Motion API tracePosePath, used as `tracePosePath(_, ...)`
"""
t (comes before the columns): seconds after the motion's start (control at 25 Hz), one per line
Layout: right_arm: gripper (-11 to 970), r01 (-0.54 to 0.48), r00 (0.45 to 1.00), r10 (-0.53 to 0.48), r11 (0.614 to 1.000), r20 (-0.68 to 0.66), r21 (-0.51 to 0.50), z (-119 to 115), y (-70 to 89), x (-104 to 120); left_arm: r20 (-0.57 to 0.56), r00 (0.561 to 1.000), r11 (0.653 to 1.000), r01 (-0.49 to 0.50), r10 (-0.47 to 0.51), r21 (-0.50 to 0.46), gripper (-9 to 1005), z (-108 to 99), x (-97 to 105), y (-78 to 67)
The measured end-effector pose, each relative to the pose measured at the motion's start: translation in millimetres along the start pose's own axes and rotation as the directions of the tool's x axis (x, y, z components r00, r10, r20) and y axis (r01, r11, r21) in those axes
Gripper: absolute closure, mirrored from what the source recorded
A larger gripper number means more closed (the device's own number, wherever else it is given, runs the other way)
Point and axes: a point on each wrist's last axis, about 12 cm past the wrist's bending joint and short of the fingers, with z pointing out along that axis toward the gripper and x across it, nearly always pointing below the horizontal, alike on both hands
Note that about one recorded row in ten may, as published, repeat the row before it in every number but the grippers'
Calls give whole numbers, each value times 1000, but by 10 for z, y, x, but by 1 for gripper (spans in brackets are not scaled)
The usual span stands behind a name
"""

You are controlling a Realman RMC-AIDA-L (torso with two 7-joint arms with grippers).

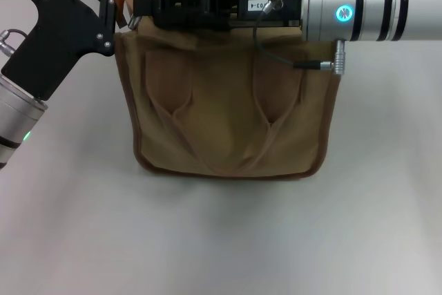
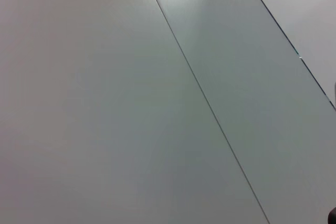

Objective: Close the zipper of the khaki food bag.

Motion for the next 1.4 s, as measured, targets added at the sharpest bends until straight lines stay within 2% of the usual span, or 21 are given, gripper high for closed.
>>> tracePosePath(0.4, 257, -30, 1000, 30, 1000, 4, -5, -45, 9, -14, 3, 1000, 1000, -20, 20, 0, 959, 14, 2, -43)
tracePosePath(0.6, 468, -41, 999, 41, 999, 5, 8, -41, -5, -17, 6, 1000, 1000, -18, 18, -1, 958, 13, -2, -50)
tracePosePath(1.04, 616, -87, 994, 89, 995, -59, 39, 5, 41, -46, 3, 999, 999, -46, 46, -21, 954, 16, 2, -52)
tracePosePath(1.4, 613, -105, 993, 107, 993, -45, 52, -115, 54, -98, 1, 998, 997, -61, 61, -38, 951, -3, 1, -61)
